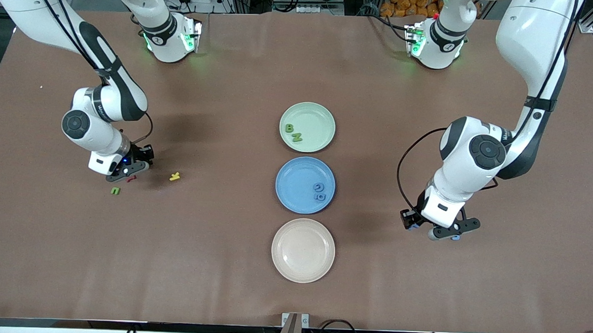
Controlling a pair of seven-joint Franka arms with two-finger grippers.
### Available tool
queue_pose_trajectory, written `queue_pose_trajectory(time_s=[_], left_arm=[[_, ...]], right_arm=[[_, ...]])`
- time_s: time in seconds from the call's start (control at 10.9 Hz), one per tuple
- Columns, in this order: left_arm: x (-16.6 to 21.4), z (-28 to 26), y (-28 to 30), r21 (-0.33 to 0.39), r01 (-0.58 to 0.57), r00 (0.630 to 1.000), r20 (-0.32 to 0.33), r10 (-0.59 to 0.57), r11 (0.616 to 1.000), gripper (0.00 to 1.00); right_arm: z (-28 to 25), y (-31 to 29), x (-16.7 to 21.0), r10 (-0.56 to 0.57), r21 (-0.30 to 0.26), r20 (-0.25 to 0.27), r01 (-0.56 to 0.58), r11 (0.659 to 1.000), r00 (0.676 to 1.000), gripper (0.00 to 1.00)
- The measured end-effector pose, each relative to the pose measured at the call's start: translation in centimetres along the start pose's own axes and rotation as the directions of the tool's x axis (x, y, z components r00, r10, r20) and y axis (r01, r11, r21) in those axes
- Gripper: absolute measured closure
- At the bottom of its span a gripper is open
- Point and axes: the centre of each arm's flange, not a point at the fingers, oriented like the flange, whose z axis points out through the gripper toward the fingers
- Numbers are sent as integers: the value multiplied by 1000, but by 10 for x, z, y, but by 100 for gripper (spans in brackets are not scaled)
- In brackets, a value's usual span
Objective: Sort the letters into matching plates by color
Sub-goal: 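Lift P with the right gripper while the left gripper drops X on plate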
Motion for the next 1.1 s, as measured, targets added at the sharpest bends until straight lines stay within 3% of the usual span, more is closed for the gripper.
queue_pose_trajectory(time_s=[0.27, 0.82, 1.1], left_arm=[[-25, -5, 39, -33, 42, 999, 18, -41, 999, 66], [-140, -11, 171, -65, 58, 994, 95, -51, 996, 66], [-156, -9, 195, -75, 58, 994, 98, -51, 995, 66]], right_arm=[[0, 0, 0, -1, 0, 0, 1, 1000, 1000, 63], [-18, 4, 6, -3, -4, 35, 3, 1000, 999, 63], [-38, 4, 14, -2, -15, 46, 2, 1000, 999, 63]])
